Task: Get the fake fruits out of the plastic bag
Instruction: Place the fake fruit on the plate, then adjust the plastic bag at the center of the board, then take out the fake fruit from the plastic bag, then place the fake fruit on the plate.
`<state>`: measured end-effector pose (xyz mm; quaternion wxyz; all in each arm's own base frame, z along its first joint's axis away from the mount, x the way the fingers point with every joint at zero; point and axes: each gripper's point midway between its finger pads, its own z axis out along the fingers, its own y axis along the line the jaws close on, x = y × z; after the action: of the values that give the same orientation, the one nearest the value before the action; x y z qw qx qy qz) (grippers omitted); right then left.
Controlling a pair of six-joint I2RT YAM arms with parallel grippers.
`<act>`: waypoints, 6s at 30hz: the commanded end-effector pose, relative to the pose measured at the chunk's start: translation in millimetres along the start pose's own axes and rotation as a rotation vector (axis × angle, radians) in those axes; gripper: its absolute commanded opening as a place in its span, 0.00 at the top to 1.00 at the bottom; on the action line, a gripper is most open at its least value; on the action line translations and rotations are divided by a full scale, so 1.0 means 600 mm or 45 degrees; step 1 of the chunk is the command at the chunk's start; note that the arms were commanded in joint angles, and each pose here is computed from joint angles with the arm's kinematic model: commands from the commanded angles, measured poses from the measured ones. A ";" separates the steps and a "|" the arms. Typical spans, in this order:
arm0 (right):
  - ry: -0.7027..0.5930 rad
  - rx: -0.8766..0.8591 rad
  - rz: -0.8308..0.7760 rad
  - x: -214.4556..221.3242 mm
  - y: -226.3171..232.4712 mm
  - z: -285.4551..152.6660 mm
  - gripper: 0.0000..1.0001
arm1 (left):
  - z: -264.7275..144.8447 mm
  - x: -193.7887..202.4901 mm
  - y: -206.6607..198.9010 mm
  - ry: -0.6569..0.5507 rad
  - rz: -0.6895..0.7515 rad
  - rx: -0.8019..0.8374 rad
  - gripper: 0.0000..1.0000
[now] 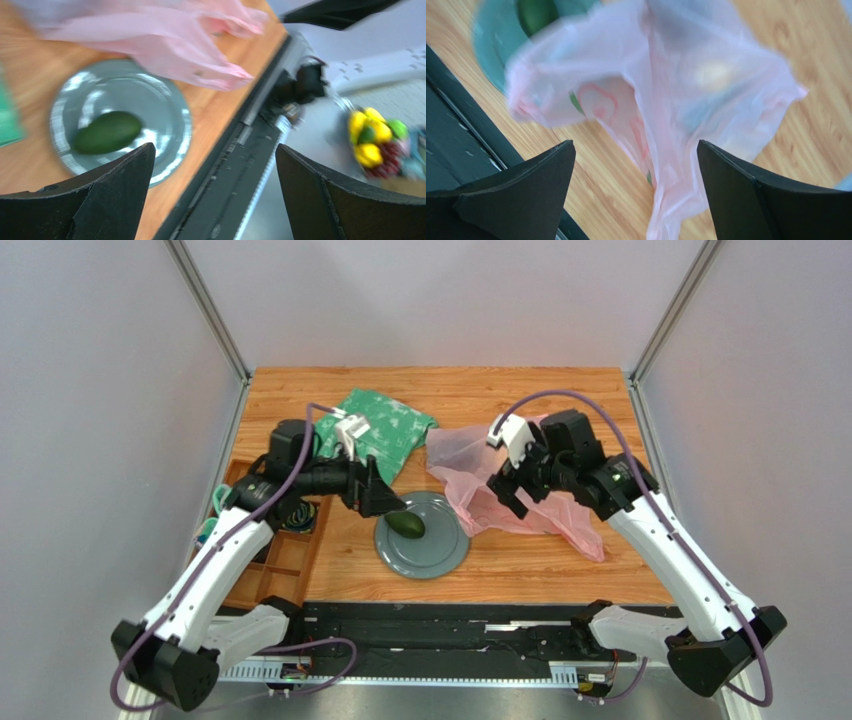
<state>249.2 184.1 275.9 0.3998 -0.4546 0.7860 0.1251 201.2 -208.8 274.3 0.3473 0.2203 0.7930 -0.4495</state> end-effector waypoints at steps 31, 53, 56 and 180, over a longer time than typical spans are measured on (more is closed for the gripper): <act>0.336 0.452 -0.128 0.114 -0.222 0.129 1.00 | 0.251 0.018 -0.019 0.376 -0.163 0.264 1.00; 0.020 0.074 -0.190 0.042 -0.067 -0.027 0.51 | 0.199 -0.029 -0.046 0.235 0.177 0.249 1.00; 0.088 -0.082 -0.232 0.095 -0.015 -0.009 0.68 | 0.200 -0.023 -0.040 0.245 0.172 0.234 1.00; 0.122 -0.517 0.375 -0.024 0.146 0.416 0.32 | -0.103 -0.109 0.111 -0.370 -0.058 -0.294 0.12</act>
<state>304.4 367.3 117.4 0.2378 -0.4394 0.8100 0.3069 265.5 -124.6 298.2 0.4575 0.0902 0.7971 -0.3837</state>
